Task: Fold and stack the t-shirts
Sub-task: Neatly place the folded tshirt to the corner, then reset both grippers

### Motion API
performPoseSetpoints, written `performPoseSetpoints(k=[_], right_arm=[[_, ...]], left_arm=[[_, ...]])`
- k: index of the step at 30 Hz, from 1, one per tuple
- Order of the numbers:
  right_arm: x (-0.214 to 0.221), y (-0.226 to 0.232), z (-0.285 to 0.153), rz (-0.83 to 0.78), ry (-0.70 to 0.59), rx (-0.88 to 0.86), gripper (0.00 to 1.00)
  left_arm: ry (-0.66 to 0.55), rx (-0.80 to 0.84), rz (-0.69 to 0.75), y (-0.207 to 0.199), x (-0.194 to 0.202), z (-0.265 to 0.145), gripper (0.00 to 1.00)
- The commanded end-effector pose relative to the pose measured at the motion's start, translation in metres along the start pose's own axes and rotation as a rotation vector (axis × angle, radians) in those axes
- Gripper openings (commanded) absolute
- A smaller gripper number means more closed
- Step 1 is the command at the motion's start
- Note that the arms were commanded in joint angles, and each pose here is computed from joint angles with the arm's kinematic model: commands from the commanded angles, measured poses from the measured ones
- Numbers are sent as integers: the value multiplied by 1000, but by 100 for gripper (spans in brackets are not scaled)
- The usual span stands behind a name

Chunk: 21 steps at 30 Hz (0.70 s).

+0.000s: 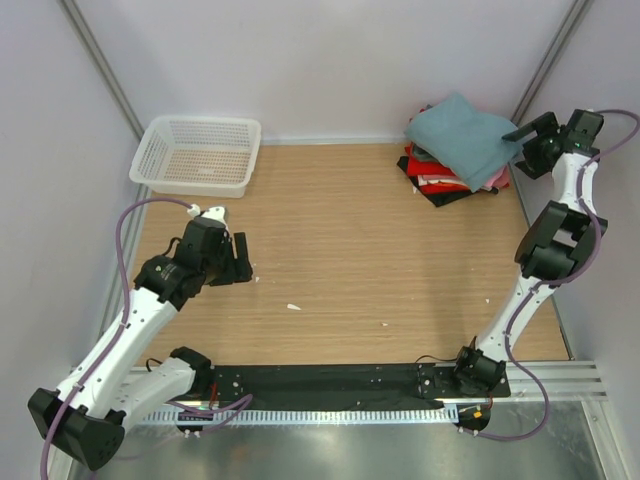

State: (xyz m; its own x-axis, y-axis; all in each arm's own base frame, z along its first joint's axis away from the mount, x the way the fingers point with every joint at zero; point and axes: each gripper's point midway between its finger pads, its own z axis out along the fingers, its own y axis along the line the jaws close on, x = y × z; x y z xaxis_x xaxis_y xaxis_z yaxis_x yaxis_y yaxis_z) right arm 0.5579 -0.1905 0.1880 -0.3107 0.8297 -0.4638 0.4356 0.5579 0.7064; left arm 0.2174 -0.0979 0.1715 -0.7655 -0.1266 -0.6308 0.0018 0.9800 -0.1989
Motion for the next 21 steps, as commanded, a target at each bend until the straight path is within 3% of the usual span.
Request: performPoseSetpoints(k=[1,3,7,12,21], right_arm=[[-74,-23,-78,-19,-286,258,92],[-81,-34,-90,8,-323,306,100],[-81,-49,-111,42,-360,365,100],[-91,-26,-164,3,-494,365,100],[-44,22,-216,-27,-442,181,100]], left_arm=[[-30,28,3,-5,-7,0,70],[-33,32,3,-5,-7,-1,71],[-42,43,4,-6,-8,-3,73],[-53,53,4,-7,-9,-5,79],[-85,69,1,-7,-12,-12,86]])
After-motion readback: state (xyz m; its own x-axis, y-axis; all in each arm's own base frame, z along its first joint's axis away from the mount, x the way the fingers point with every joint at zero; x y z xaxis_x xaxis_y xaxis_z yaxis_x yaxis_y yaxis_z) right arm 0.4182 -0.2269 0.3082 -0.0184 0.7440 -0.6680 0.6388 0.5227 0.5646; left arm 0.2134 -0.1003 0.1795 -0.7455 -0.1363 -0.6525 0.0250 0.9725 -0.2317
